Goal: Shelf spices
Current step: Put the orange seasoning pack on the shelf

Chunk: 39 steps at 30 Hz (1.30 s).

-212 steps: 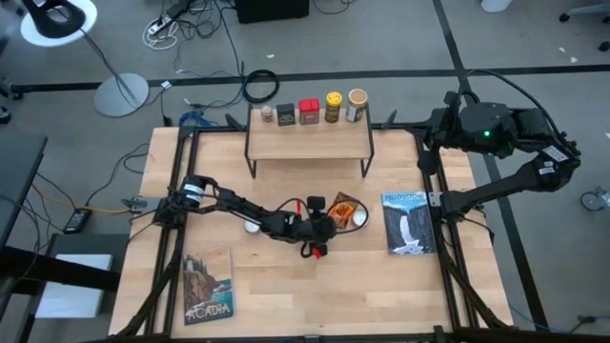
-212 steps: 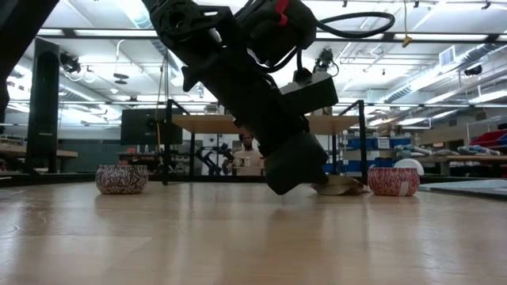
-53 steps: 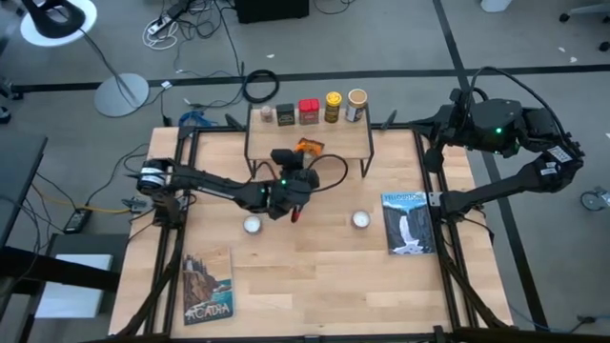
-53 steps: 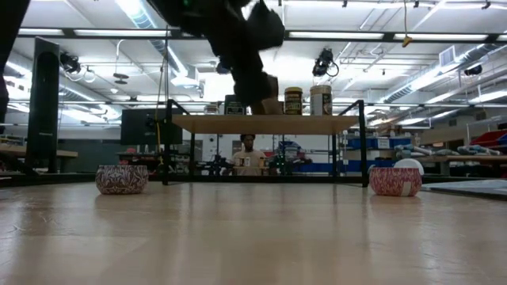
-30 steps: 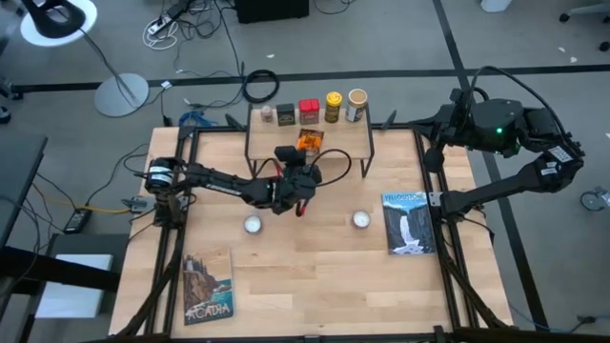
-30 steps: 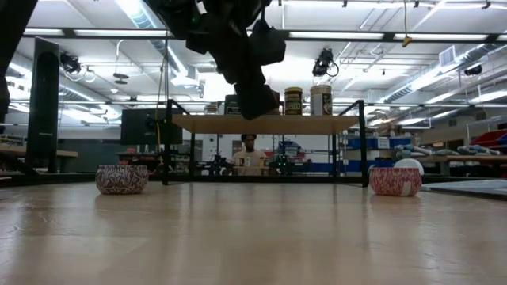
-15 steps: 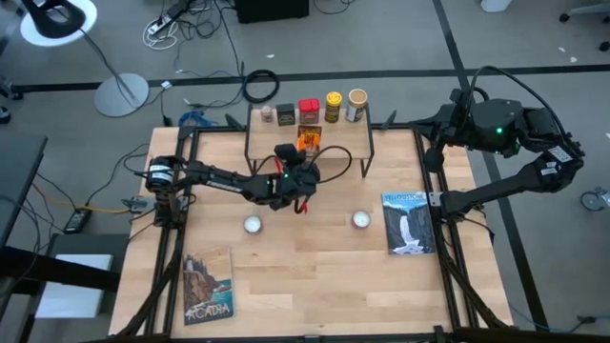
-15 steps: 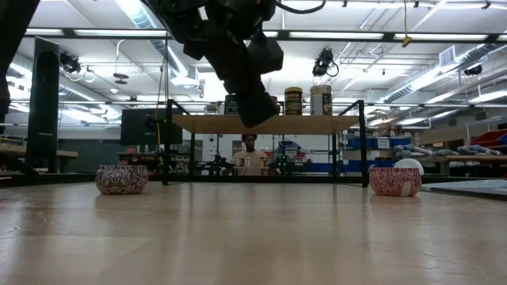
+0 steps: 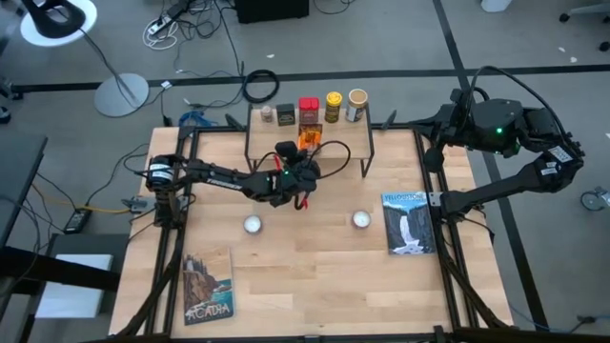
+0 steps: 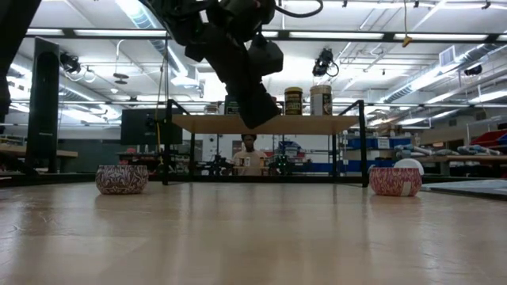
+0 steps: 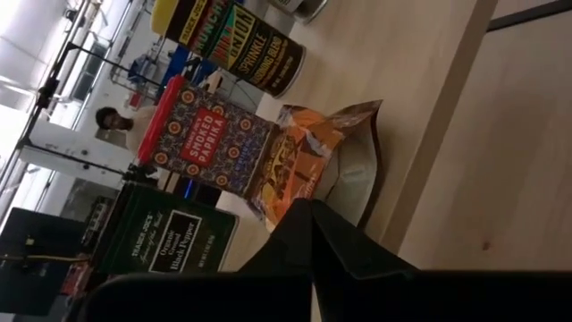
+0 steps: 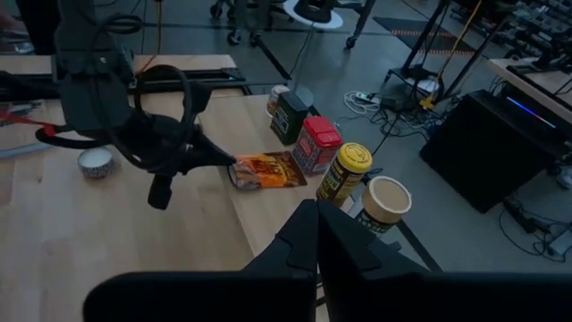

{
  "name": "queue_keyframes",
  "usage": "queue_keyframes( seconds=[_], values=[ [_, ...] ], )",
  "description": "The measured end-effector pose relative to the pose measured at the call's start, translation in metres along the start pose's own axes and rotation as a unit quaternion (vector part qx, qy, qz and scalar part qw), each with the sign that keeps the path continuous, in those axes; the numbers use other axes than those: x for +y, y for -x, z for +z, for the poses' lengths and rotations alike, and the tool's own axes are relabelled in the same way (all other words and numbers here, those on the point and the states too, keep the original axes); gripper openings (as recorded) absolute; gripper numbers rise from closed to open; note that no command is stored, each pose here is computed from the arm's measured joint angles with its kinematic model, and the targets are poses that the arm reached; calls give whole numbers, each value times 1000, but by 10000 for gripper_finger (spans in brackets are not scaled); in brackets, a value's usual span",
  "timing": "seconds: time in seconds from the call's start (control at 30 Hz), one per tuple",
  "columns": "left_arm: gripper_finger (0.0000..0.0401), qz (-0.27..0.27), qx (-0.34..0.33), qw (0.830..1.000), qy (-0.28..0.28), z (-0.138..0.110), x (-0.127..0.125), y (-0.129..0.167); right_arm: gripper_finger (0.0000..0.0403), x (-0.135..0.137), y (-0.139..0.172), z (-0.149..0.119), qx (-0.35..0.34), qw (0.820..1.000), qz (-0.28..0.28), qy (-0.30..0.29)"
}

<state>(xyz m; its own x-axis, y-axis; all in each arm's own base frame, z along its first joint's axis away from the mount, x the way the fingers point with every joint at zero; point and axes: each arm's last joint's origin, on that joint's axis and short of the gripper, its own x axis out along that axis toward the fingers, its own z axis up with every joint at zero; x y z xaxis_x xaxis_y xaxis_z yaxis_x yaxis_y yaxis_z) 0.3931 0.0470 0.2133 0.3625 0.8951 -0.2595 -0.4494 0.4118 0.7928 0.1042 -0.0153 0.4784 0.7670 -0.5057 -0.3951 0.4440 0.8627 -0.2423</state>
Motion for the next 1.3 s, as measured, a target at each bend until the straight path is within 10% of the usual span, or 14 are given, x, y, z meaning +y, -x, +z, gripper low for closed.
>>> queue_keyframes(
  seconds=[1.3],
  values=[
    [198, 12, -38, 999, 25, 24, -8, 41, 2, 0, 0, 0, 0, 1000, 0, 0]
  ],
)
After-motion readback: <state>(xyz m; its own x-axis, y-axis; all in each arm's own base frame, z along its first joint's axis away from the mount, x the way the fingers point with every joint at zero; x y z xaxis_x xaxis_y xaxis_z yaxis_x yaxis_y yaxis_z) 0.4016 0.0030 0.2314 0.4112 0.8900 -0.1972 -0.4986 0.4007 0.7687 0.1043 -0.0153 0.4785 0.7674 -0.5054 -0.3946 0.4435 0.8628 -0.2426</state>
